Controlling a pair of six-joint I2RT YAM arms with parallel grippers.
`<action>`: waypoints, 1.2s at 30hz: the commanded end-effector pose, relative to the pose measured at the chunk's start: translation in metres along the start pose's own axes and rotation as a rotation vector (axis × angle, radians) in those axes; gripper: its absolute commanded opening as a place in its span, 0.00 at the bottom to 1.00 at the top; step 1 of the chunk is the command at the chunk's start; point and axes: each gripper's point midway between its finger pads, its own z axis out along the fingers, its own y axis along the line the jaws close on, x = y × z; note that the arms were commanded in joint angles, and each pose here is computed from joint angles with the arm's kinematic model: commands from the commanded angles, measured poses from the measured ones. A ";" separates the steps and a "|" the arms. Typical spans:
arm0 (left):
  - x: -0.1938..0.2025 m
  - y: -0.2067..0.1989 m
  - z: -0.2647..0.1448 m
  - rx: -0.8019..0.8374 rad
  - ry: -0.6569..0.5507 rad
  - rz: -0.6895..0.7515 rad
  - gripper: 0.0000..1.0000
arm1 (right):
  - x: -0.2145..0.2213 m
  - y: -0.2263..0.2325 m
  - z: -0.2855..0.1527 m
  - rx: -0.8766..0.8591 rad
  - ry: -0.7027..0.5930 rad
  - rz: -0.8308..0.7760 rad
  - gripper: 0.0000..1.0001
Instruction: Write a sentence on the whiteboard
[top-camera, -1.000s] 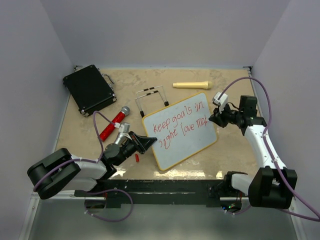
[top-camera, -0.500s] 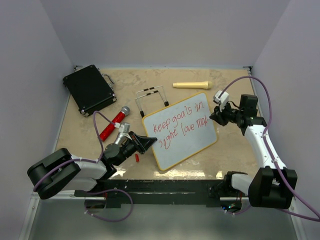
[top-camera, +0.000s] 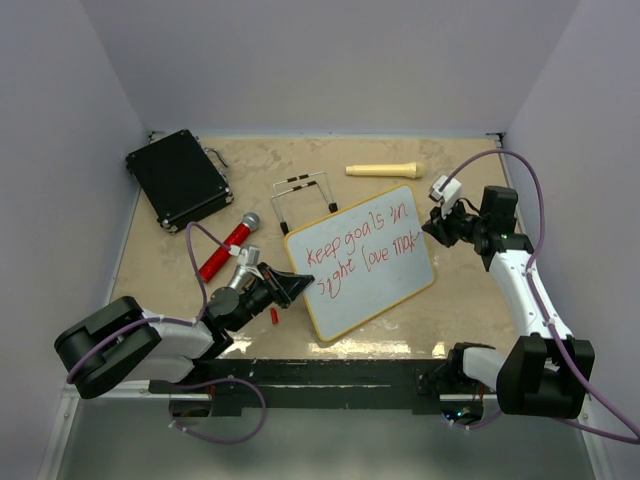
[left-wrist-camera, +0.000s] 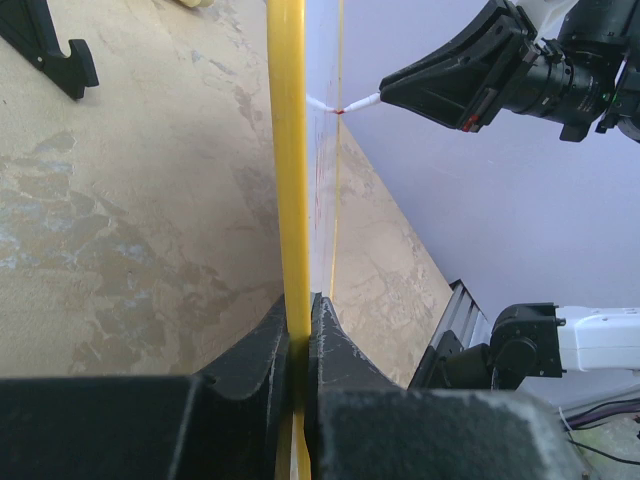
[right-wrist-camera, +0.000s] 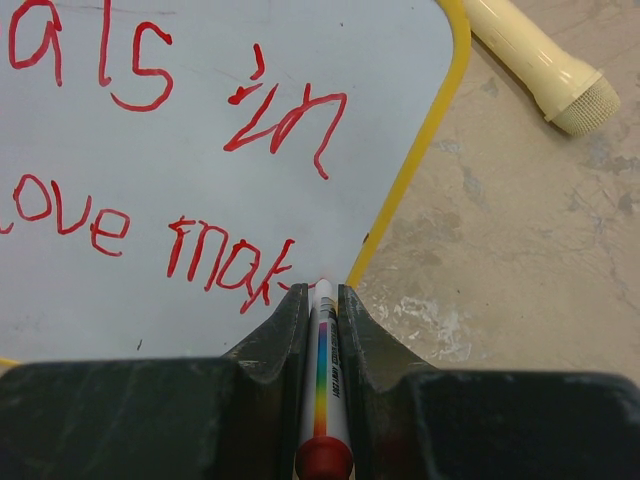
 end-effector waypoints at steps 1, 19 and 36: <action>0.012 0.003 -0.014 0.030 0.033 0.070 0.00 | -0.015 -0.003 -0.001 0.011 -0.052 -0.037 0.00; 0.010 0.003 -0.014 0.028 0.026 0.068 0.00 | 0.004 0.016 0.002 -0.108 0.012 -0.043 0.00; 0.011 0.005 -0.014 0.022 0.027 0.075 0.00 | -0.022 0.005 -0.014 0.002 -0.054 -0.066 0.00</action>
